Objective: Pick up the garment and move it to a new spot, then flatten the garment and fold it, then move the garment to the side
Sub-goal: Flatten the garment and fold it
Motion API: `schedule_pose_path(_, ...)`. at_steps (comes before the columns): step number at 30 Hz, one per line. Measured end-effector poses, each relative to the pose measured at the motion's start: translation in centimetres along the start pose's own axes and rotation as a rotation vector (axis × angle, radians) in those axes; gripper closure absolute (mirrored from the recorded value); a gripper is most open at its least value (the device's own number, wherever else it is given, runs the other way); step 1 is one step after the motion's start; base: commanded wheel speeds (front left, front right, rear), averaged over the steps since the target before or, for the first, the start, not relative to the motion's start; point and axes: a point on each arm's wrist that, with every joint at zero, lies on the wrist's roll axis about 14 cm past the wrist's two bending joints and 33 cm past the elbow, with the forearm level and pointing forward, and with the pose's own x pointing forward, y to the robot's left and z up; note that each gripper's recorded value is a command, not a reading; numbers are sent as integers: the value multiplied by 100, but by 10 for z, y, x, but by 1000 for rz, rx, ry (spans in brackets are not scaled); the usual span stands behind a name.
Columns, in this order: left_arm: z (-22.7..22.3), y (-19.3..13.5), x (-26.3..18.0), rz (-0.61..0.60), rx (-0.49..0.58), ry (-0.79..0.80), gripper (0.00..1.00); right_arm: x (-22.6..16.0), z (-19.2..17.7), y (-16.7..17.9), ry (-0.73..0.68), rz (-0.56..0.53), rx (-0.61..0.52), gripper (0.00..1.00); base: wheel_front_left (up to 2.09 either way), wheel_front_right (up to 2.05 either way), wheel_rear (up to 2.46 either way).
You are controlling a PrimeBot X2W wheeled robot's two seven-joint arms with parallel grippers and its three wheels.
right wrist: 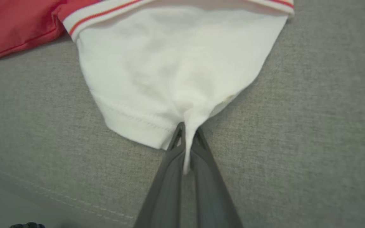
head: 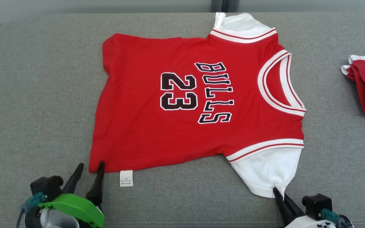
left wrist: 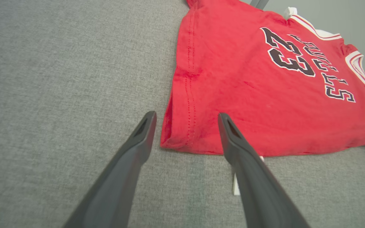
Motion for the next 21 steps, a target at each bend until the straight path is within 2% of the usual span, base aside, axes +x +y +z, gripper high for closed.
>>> schedule_pose_path(2,-8,1,2,4,-1,38,0,0,0,0,-2,-3,1,100,0,0,0)
schedule_pose_path(5,-21,3,3,9,0,90,13,1,1,-1,-7,-7,5,100,0,0,0)
schedule_pose_path(6,-24,3,3,8,1,106,22,1,1,-1,-7,-8,7,100,0,0,0)
schedule_pose_path(10,-27,1,7,-4,6,121,25,1,1,-2,-10,-16,16,100,0,0,0)
schedule_pose_path(11,-26,0,9,-6,6,118,28,1,1,-2,-11,-17,16,100,0,0,0)
schedule_pose_path(12,-25,0,10,-5,4,117,35,1,1,-2,-14,-18,17,100,0,0,0)
schedule_pose_path(13,-25,1,11,-3,3,119,53,1,1,-2,-14,-18,18,100,0,0,0)
schedule_pose_path(14,-26,2,11,-1,4,121,64,1,1,-2,-14,-18,18,100,0,0,0)
schedule_pose_path(15,-26,2,11,-1,4,122,90,1,1,-2,-14,-18,17,100,0,0,0)
schedule_pose_path(16,-26,0,12,-5,6,122,100,1,1,-2,-14,-18,17,100,0,0,0)
schedule_pose_path(21,-31,-9,12,-36,11,148,100,2,1,-2,-14,-13,18,100,0,0,0)
